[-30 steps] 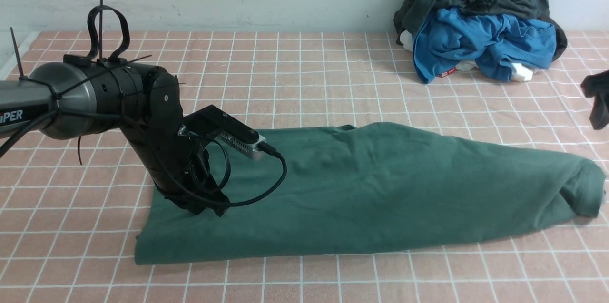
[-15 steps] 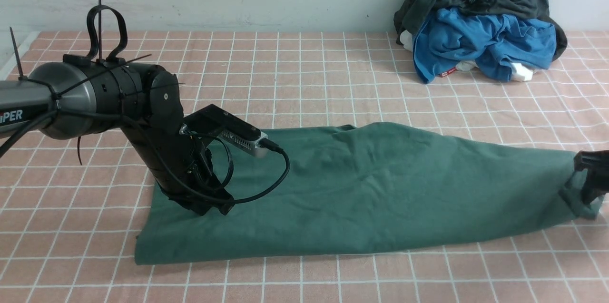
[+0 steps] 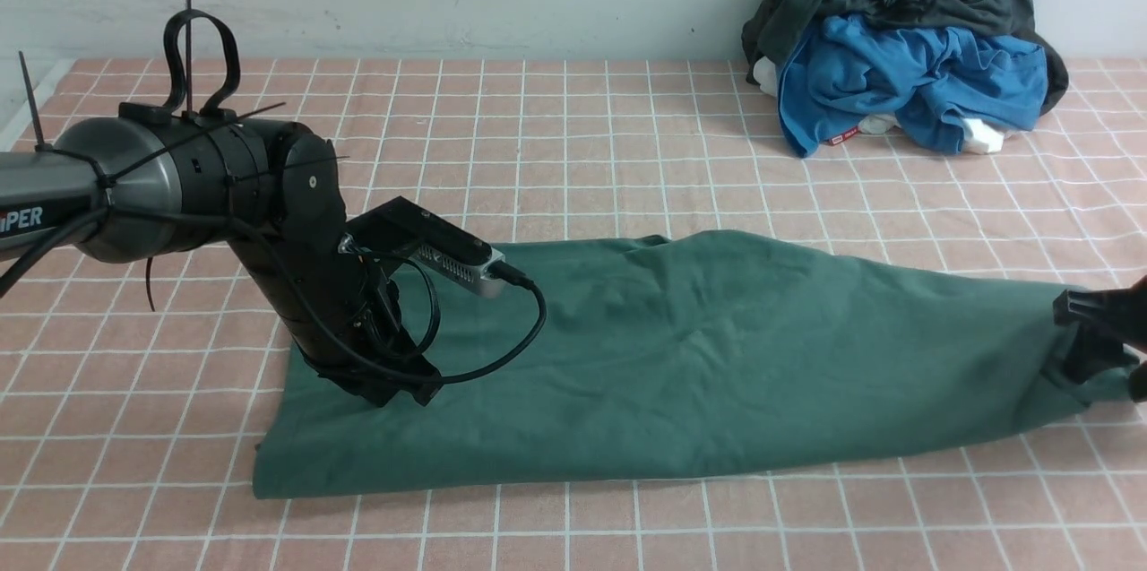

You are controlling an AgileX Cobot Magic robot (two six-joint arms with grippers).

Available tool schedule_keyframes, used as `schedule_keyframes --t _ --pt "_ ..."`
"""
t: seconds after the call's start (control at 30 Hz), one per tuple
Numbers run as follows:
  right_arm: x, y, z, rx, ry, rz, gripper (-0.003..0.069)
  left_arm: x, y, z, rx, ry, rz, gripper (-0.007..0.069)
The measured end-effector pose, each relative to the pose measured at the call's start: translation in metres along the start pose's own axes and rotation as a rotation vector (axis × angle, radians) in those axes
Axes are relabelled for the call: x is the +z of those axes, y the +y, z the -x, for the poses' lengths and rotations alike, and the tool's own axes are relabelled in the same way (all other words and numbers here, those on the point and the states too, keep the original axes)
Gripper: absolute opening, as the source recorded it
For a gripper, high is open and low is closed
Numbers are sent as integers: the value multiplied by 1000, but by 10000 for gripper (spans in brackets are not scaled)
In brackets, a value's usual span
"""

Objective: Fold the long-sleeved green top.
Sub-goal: Use the right arm to clamp the right edge of the fabric, then use the right arm to drag the right edge of the fabric to the left and folds it over the left edge

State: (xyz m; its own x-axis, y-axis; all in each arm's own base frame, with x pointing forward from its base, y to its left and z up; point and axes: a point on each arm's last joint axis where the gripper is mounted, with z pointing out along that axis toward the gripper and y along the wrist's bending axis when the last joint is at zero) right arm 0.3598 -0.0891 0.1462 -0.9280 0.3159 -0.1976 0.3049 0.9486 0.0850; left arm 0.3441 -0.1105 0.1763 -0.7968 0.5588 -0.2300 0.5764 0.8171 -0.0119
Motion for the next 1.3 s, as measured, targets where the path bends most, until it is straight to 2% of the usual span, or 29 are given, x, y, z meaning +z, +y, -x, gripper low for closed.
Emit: schedule_keyframes --t 0.1,0.13,0.17,0.2,0.23,0.37,0.4,0.5,0.67,0.7,0.73,0.83,1.0,1.07,1.3 --pt "-1 1 1 -6 -1 12 230 0 0 0 0 0 0 -4" --pt "-2 2 2 -21 -1 12 160 0 0 0 0 0 0 -4" --pt "-2 2 2 -31 -1 10 137 0 0 0 0 0 0 -4" --pt "-4 0 3 -75 6 -5 62 0 0 0 0 0 0 -4" --pt "-7 -1 3 -97 5 -17 44 0 0 0 0 0 0 -4" --pt "-32 -6 3 -164 -28 -101 34 -3 0 0 1 0 -1 -4" --pt "-52 -10 4 -179 -74 -155 34 -10 -1 -1 3 -11 2 -4" --pt "-96 -13 6 -183 -195 -236 34 -28 -3 -1 12 -44 17 -4" --pt "-168 -9 4 -166 -367 -260 34 -70 -4 -8 46 -99 85 -4" --pt "-197 0 1 -182 -423 -252 34 -89 -5 -12 46 -132 119 -4" --pt "-200 1 1 -184 -434 -251 34 -89 -5 -12 48 -131 121 -4" --pt "-239 43 -8 -306 -514 -180 34 -132 -9 -21 33 -239 187 -4" --pt "-252 125 -23 -518 -540 -21 34 -180 -18 -39 23 -373 240 -4" --pt "-239 169 -35 -610 -509 44 34 -194 -22 -46 22 -402 250 -4" --pt "-171 272 -71 -771 -369 189 34 -201 -25 -51 13 -414 240 -4"
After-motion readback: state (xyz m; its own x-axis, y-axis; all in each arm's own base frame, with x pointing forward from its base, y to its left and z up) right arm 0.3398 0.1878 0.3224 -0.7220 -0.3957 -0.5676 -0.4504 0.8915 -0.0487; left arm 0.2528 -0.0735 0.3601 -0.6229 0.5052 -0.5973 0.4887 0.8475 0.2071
